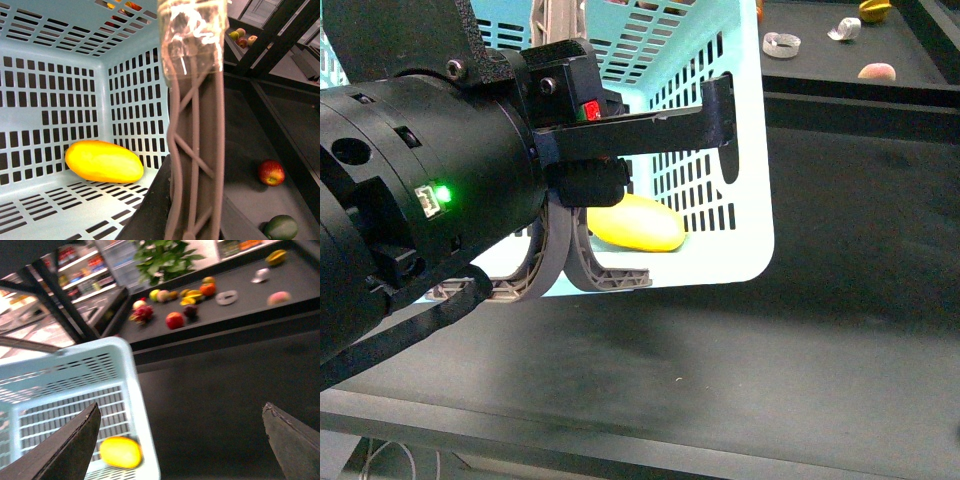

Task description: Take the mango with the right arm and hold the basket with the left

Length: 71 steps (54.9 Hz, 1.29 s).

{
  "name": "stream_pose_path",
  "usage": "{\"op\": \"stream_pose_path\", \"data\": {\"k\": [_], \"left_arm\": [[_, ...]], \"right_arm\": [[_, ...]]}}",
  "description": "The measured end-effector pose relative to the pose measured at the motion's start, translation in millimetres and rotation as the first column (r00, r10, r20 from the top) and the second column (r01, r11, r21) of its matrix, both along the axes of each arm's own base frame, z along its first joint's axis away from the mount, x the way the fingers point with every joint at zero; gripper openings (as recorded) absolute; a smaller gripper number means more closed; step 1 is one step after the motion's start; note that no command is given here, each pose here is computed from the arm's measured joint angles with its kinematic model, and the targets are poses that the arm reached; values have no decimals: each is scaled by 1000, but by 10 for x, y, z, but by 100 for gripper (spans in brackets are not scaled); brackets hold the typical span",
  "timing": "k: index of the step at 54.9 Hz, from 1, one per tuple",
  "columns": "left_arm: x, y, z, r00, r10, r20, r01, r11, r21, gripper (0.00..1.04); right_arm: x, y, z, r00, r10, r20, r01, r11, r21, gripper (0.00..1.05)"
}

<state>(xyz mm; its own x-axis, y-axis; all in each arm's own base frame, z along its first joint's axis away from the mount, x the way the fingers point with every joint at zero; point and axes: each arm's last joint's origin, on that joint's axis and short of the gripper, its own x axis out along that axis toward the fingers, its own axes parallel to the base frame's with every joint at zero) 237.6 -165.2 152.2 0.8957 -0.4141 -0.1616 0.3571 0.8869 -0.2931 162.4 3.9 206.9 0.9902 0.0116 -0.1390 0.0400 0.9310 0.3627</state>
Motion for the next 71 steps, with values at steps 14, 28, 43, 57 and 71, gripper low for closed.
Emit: {"op": "stream_pose_path", "data": {"k": [14,28,43,57,71], "left_arm": [[0,0,0,1000,0,0,0,1000,0,6],[0,0,0,1000,0,0,0,1000,0,6],[0,0,0,1000,0,0,0,1000,0,6],[0,0,0,1000,0,0,0,1000,0,6],[0,0,0,1000,0,0,0,1000,0,6]], "right_arm": [[-209,-57,-80,998,-66,7,66,998,-4,96],[-277,-41,-149,991,25,133,13,962,-272,66],[-371,-41,-254,991,35,131,13,936,-351,22],[-443,-41,-316,991,37,131,13,933,-361,2],[-498,-41,-384,989,38,143,16,932,-361,2]]}}
